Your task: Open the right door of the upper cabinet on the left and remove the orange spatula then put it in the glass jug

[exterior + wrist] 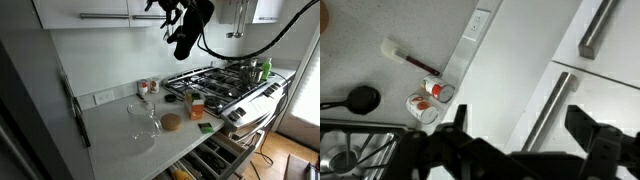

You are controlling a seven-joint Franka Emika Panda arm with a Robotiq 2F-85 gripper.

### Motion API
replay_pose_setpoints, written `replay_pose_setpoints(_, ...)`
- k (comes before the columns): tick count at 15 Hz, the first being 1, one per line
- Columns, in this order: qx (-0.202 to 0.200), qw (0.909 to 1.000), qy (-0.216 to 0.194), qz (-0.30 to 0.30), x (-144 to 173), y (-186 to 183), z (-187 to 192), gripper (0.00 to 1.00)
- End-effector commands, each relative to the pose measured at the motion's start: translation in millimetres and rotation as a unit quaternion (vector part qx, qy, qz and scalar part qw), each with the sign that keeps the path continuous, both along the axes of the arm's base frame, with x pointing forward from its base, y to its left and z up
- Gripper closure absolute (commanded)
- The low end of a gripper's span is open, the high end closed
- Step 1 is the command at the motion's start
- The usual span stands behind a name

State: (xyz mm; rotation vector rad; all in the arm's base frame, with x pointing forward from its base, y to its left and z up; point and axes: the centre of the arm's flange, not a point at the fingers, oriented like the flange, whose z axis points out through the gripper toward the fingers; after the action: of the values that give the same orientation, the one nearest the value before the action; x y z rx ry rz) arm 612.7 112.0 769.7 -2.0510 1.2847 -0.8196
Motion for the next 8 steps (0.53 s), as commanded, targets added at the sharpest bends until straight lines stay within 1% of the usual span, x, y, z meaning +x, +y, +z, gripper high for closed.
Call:
replay_pose_setpoints(1, 0.039, 0.9986, -0.025, -0.025, 21.1, -3.9, 1.7, 0.00)
replay_pose_setpoints(4, 0.061, 0.9966, -0.043, -0.035, 33.6, -4.1, -4.9, 0.00)
replay_pose_setpoints(6, 0.071, 0.9957, -0.046, -0.037, 39.2, -4.3, -8.7, 0.00)
replay_pose_setpoints(8, 0.071, 0.9958, -0.041, -0.040, 42.6, -5.6, -13.0, 0.00)
